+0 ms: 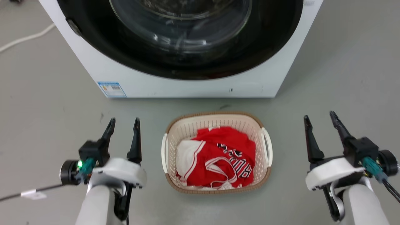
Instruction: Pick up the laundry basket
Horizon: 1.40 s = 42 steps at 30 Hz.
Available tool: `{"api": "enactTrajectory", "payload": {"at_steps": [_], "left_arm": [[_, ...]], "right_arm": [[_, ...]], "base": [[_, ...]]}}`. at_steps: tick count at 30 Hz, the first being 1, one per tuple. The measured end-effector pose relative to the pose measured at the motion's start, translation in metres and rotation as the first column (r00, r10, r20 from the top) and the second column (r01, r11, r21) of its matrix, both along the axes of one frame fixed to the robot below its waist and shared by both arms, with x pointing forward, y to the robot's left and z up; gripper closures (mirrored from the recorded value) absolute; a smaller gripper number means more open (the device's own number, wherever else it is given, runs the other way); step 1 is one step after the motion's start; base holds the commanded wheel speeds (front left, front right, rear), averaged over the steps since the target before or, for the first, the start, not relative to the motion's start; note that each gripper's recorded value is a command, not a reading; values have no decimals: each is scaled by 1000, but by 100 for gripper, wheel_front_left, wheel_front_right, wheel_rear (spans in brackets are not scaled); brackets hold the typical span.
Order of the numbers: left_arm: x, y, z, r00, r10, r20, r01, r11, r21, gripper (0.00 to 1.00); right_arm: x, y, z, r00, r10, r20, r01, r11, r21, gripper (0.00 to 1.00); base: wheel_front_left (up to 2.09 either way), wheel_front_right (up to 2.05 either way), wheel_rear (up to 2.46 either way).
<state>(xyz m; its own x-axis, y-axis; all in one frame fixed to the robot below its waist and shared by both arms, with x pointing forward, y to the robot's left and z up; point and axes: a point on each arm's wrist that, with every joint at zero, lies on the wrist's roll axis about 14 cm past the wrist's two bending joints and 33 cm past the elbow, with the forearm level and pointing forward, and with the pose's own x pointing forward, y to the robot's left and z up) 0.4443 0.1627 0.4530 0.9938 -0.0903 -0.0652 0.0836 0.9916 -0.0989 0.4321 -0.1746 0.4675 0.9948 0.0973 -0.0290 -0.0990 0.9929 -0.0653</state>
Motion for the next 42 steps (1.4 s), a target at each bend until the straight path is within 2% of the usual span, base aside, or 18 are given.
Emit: {"api": "enactTrajectory", "payload": {"at_steps": [2, 8, 14, 19, 22, 30, 42], "left_arm": [[13, -5, -15, 999, -18, -40, 18, 1000, 2, 0], [39, -19, -76, 977, -64, -204, 63, 998, -11, 0], [51, -31, -134, 928, -100, -358, 100, 995, -19, 0], [56, -37, -175, 879, -125, -461, 132, 991, -17, 0], [56, -38, -199, 844, -132, -521, 144, 989, -18, 0], [55, -37, -246, 770, -135, -624, 159, 987, -16, 0], [50, -39, -288, 702, -147, -697, 181, 983, -25, 0]], "right_arm": [[9, 3, -24, 998, 6, -70, -5, 1000, 17, 0], [35, 14, -84, 971, 48, -234, -53, 998, -17, 0], [43, 19, -141, 919, 73, -388, -91, 995, -28, 0], [56, 22, -172, 885, 96, -456, -126, 991, -36, 0], [57, 22, -197, 851, 103, -515, -141, 989, -35, 0], [59, 29, -247, 768, 127, -628, -181, 983, -22, 0], [46, 29, -302, 659, 117, -743, -178, 984, -3, 0]], "base": [[0, 0, 0], [0, 0, 0], [0, 0, 0], [0, 0, 0], [0, 0, 0], [0, 0, 0], [0, 0, 0]]}}
